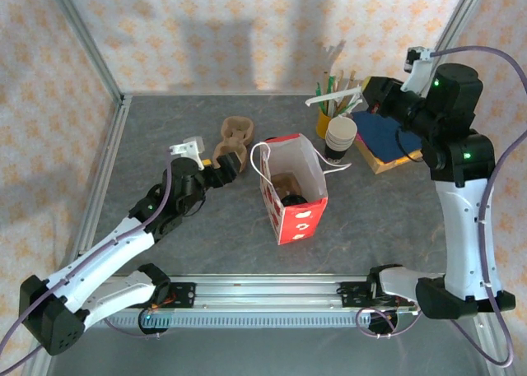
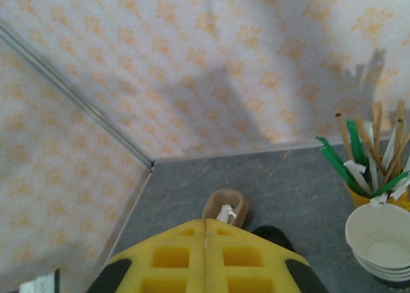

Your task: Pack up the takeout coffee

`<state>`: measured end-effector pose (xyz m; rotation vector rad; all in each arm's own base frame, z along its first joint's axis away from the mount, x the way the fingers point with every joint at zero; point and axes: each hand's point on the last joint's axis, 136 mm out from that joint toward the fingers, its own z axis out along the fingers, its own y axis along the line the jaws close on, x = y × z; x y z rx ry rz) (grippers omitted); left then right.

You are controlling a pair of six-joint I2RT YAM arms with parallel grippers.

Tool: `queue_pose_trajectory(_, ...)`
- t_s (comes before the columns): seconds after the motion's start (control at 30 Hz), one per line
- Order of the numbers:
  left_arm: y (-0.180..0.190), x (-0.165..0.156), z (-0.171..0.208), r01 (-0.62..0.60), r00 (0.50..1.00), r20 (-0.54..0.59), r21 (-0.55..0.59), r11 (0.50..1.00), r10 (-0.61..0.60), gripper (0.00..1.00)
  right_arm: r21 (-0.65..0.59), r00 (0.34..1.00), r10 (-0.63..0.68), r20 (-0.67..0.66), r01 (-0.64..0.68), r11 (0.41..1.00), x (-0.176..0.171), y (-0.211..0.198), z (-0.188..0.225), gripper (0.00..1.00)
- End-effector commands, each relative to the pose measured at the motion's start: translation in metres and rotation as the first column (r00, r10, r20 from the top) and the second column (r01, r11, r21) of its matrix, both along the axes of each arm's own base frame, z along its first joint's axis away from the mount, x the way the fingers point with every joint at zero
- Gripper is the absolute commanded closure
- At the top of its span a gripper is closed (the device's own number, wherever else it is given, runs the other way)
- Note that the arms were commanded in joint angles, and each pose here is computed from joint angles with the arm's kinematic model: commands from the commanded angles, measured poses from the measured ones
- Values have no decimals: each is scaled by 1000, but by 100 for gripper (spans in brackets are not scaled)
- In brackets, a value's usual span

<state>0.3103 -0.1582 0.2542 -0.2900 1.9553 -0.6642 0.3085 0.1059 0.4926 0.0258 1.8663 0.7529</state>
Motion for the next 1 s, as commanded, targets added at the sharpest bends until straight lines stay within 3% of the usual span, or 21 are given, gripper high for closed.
queue_pose_trajectory(0.0, -3, 6, 20, 14, 998, 60, -24, 1000, -12, 4, 51, 992, 128, -14, -127, 991, -32, 16, 11, 100)
queue_pose_trajectory(0.33, 4, 0, 16, -4, 998, 70, -39, 999, 7, 4, 108, 939, 307, -151, -294, 950, -69, 38, -19, 100)
queue_pose_trajectory(0.73, 3, -1, 14, 1, 998, 65, -41, 999, 2, 4, 65, 923, 219, -316, -209, 976, -60, 32, -84, 100)
queue_pose_trajectory(0.97, 4, -1, 14, -1, 998, 59, -31, 1000, 2, 4, 80, 904, 257, -342, -244, 966, -46, 53, -112, 100)
